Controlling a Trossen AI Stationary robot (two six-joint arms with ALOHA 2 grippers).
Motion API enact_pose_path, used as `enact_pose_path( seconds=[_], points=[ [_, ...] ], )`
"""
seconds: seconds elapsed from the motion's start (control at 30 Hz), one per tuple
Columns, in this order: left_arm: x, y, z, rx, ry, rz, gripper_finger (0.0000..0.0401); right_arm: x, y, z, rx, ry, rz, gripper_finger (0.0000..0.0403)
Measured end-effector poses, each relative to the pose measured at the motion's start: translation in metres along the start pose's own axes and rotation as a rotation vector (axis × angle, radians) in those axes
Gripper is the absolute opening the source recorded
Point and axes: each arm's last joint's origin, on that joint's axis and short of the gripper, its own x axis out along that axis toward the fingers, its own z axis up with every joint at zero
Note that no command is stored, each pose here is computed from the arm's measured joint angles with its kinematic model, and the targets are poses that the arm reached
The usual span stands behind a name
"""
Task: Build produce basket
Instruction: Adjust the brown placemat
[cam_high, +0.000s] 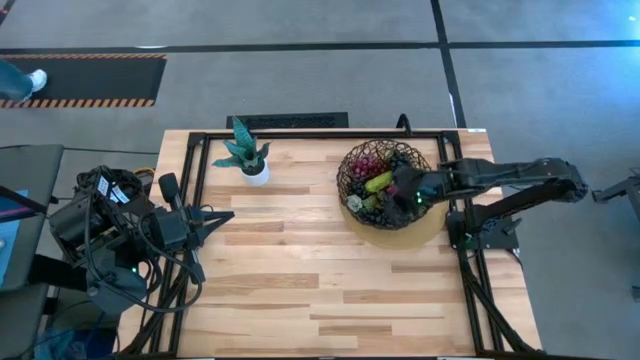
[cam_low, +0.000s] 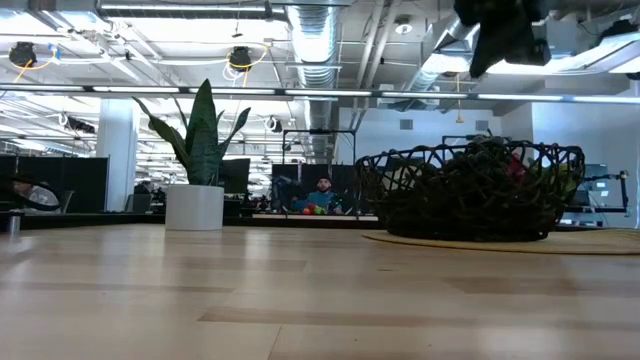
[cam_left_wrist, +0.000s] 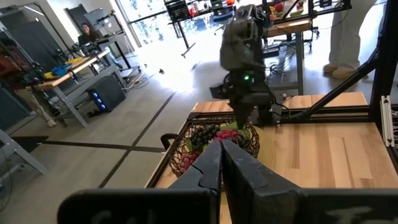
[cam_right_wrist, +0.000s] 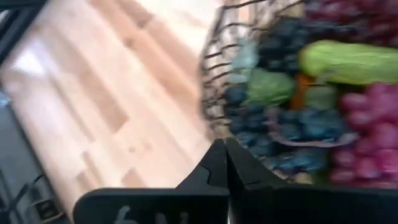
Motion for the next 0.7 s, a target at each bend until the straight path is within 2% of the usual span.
enact_pose_path(
  seconds=[0.07,0.17,0.47,0.57,0.7],
  points=[
    [0.000,0.000,0.000,0.000,0.000,0.000,0.0000,-0.001,0.008,-0.007,-0.008,0.014,0.028,0.0001],
    [0.000,0.000,0.000,0.001,0.000,0.000,0.0000,0.001,0.018,-0.023,-0.008,0.044,0.003,0.0001],
    [0.000,0.000,0.000,0.026,0.001,-0.002,0.0000,0.008,0.017,-0.078,0.123,0.248,-0.382,0.0001],
    [0.000,0.000,0.000,0.027,0.001,-0.002,0.0000,0.012,0.022,-0.089,0.151,0.255,-0.427,0.0000],
    [0.000,0.000,0.000,0.050,0.009,-0.015,0.0000,0.027,0.019,-0.108,0.201,0.247,-0.427,0.0000]
  ],
)
